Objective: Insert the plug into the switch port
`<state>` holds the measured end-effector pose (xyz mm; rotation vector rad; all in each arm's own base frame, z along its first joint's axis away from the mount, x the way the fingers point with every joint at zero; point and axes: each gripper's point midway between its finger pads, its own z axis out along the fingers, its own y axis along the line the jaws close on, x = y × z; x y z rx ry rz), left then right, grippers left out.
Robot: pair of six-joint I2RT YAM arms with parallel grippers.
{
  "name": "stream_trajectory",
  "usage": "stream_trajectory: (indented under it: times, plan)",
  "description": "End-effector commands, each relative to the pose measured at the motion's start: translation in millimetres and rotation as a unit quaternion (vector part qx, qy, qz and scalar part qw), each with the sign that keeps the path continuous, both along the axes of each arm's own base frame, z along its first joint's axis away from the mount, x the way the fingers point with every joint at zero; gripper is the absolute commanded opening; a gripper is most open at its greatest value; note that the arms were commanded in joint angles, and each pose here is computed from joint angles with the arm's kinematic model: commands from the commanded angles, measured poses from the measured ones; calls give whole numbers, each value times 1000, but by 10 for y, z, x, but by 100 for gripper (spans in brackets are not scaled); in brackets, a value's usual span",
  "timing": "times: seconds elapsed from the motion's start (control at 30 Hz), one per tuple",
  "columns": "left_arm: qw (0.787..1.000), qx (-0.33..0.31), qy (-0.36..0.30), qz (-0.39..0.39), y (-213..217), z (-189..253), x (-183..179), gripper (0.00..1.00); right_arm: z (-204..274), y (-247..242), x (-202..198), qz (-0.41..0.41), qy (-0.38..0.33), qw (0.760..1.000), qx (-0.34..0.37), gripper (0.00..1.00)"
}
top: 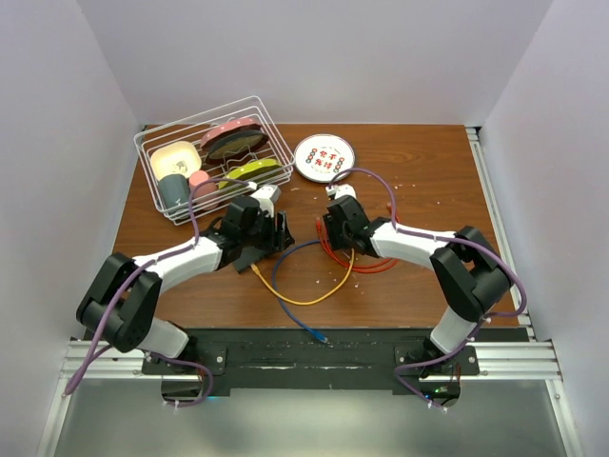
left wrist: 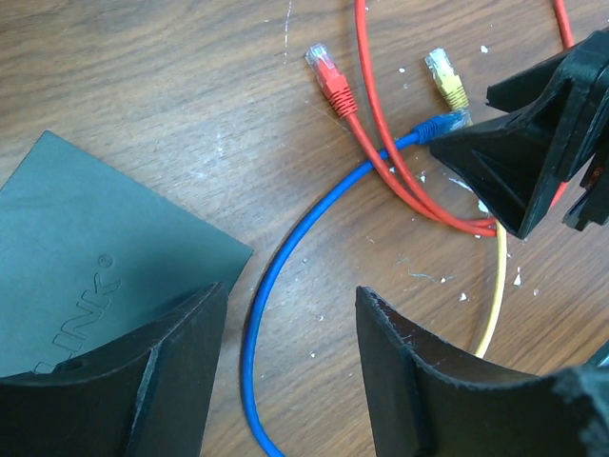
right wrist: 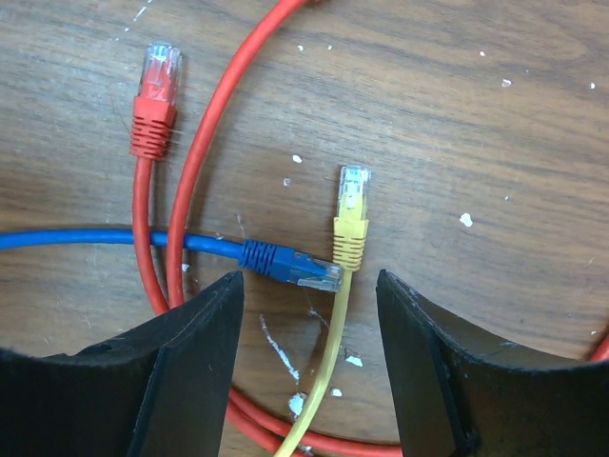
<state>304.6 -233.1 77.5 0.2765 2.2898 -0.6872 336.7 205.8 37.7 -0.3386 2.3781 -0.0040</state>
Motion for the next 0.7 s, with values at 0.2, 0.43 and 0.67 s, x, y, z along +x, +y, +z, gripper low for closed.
stream_trajectory:
  times: [0.2, 0.43, 0.67]
  plan:
    - [1000, -14, -9, -11, -43, -18, -5, 61, 176, 312, 83, 44, -45, 998, -32, 63]
    - [1000, -15, -5, -11, -46, -34, -20, 60, -36, 327, 83, 37, -25, 997, -66, 56]
    - [1000, -15, -2, -10, -31, -63, -48, 60, -175, 316, 56, 32, -3, 997, -63, 54]
